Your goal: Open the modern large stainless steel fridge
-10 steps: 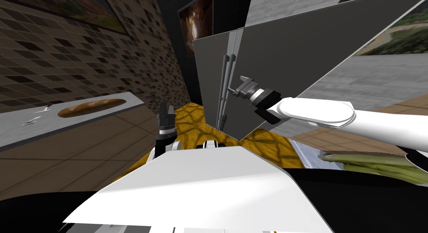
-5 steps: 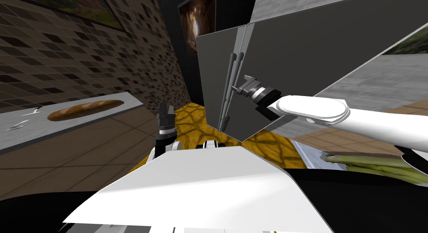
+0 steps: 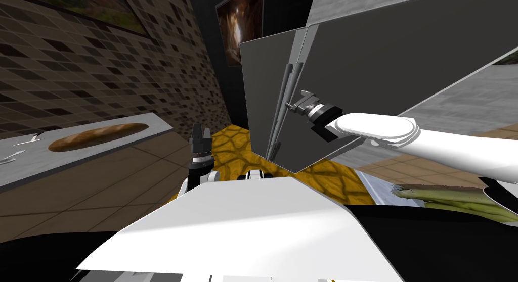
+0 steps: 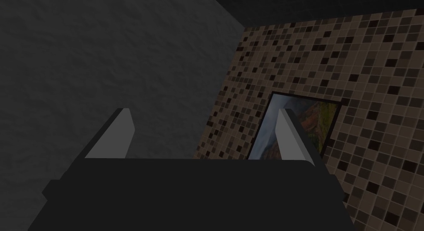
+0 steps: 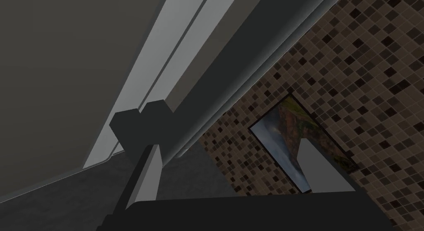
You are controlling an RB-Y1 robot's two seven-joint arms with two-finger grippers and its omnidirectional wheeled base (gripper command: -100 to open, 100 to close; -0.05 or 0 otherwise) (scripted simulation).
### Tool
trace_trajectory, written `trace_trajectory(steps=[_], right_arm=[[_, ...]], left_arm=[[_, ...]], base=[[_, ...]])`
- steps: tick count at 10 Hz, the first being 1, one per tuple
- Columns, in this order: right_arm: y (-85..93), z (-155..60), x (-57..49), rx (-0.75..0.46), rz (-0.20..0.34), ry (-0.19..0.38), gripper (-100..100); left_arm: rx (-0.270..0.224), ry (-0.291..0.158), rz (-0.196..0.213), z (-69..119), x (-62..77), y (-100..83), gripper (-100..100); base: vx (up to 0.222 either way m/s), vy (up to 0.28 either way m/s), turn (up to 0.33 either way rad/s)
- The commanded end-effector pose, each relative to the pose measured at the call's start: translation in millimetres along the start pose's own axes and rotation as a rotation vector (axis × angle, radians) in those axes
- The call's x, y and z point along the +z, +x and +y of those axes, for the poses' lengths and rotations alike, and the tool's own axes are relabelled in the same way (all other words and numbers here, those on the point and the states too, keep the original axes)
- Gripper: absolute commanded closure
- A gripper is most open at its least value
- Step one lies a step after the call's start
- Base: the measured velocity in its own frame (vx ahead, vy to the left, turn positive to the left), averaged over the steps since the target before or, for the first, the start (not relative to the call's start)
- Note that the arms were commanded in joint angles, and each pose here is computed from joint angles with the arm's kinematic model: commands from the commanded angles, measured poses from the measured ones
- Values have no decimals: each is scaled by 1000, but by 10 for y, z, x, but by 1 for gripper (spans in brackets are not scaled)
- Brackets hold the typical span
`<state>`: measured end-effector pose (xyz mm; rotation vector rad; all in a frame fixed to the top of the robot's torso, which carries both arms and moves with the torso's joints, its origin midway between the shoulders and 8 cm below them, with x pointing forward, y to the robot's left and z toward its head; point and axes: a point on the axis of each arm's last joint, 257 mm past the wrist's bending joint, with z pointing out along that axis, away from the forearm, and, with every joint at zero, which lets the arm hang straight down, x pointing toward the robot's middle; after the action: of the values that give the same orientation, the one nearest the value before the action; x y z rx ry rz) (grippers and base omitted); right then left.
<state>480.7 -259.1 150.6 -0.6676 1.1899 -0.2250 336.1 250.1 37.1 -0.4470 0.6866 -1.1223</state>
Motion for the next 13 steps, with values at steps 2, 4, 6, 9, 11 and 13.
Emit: trace_trajectory(steps=[2,4,6,9,11,13], right_arm=[[177,-227,32,-19,33,45,-100],[251,-326,36,-29,47,64,-100],[239,-328,36,-27,46,63,-100],[210,-361,53,-30,46,62,100],[65,-255,63,-17,19,42,100],[-57,-114,55,-10,-4,14,100]], left_arm=[[0,0,0,0,0,0,0],[0,0,0,0,0,0,0],[0,0,0,0,0,0,0],[0,0,0,0,0,0,0],[0,0,0,0,0,0,0],[0,0,0,0,1,0,0]], base=[[74,80,-15],[70,68,-11],[12,11,3],[43,21,-9],[-21,-27,-1],[-89,-126,34]])
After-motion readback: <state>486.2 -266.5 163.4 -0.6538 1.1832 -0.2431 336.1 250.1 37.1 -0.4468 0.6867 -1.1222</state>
